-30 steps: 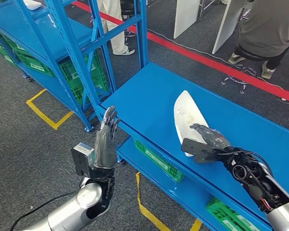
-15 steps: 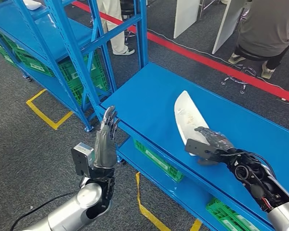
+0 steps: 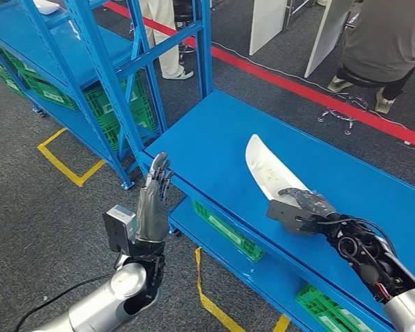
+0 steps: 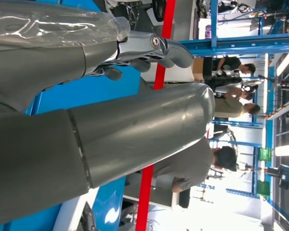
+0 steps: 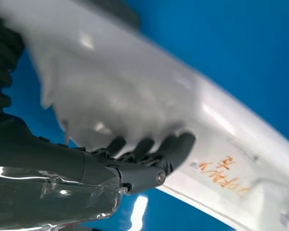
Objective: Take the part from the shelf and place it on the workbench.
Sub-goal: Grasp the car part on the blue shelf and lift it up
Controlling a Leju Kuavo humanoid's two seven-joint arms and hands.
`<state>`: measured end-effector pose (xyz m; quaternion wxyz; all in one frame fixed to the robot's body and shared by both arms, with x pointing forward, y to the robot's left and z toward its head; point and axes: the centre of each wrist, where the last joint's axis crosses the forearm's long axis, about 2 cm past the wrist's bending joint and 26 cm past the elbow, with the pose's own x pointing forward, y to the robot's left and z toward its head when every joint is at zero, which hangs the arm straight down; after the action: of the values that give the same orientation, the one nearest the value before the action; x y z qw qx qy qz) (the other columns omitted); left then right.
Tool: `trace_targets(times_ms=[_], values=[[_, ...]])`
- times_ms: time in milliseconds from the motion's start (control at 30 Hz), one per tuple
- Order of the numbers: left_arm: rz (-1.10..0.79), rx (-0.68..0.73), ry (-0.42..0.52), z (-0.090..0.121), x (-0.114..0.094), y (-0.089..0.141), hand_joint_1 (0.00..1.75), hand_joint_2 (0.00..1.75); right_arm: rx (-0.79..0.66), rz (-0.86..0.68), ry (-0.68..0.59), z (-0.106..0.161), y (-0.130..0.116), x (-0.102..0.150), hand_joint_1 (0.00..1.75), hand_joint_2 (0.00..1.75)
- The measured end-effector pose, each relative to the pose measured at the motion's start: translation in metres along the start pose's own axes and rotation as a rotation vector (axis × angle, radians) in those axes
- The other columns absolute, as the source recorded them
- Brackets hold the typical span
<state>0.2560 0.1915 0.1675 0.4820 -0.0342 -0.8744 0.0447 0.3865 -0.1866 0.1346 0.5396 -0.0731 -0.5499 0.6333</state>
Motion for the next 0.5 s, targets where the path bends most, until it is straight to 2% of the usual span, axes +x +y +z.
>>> trace_targets(times_ms=[500], values=[[-0.005,-0.004,0.002,-0.003,0.001,0.0,0.0,0.0,-0.035,0.013,-0.004,-0.001,-0.012,0.0,1.75,1.75]])
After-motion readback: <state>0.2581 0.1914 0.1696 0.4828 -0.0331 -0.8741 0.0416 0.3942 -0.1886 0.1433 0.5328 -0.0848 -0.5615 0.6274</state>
